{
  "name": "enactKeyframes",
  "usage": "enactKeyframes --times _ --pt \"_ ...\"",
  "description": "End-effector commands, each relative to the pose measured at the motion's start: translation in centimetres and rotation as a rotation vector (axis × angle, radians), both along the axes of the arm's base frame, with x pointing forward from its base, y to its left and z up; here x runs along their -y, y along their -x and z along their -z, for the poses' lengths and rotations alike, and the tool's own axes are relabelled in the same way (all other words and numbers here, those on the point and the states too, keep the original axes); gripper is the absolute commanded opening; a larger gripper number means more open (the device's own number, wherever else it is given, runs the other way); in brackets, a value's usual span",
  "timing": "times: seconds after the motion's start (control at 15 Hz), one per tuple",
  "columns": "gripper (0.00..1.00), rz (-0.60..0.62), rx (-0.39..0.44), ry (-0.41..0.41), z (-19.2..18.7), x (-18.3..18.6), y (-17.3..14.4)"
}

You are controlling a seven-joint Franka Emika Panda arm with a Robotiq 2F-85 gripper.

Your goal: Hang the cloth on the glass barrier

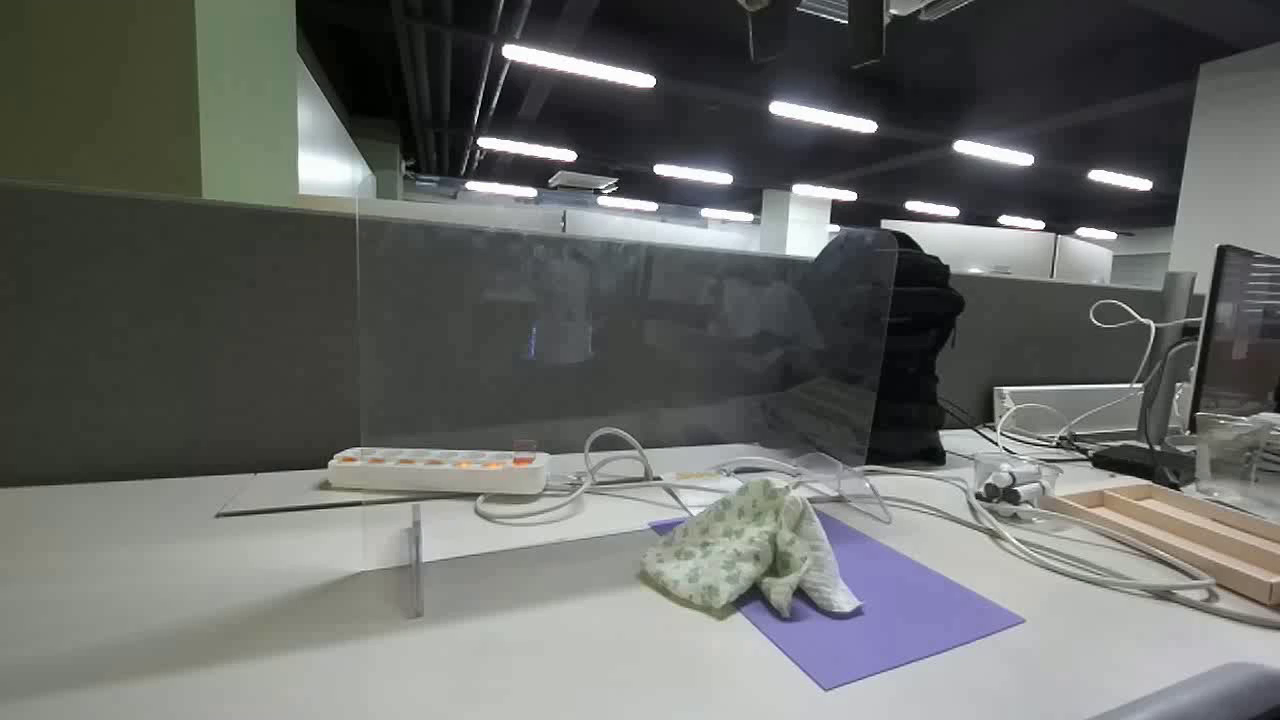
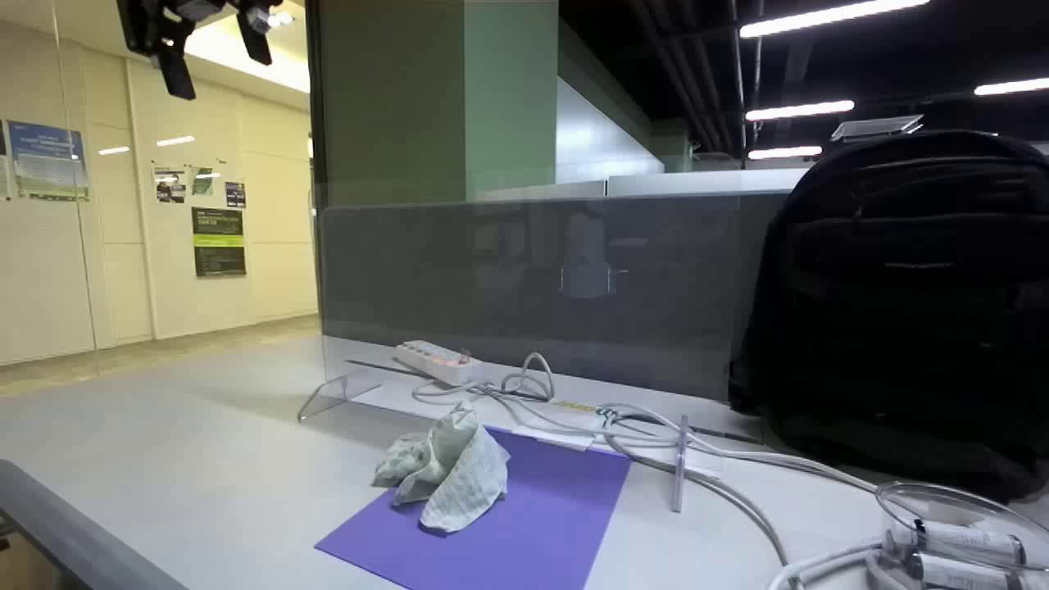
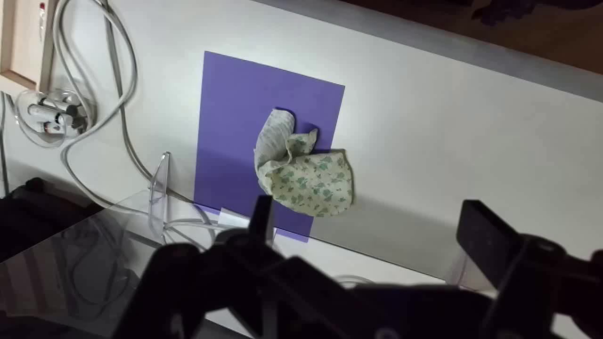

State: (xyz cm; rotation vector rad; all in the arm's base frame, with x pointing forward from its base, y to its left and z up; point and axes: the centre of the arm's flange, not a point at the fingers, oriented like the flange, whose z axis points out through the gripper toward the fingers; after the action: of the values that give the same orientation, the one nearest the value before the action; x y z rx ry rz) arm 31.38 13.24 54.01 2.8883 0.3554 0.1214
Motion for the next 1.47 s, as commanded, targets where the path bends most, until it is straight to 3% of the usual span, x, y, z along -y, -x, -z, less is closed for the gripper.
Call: enactKeyframes --times 0.0,0.93,1.4 --pt "1.00 0.000 0.002 -0.001 0.0 0.0 0.0" --pt "1.00 -0.001 0.005 -0.001 -0.1 0.0 0.0" --pt "1.00 0.086 0.167 -0.092 3.8 4.6 -5.8"
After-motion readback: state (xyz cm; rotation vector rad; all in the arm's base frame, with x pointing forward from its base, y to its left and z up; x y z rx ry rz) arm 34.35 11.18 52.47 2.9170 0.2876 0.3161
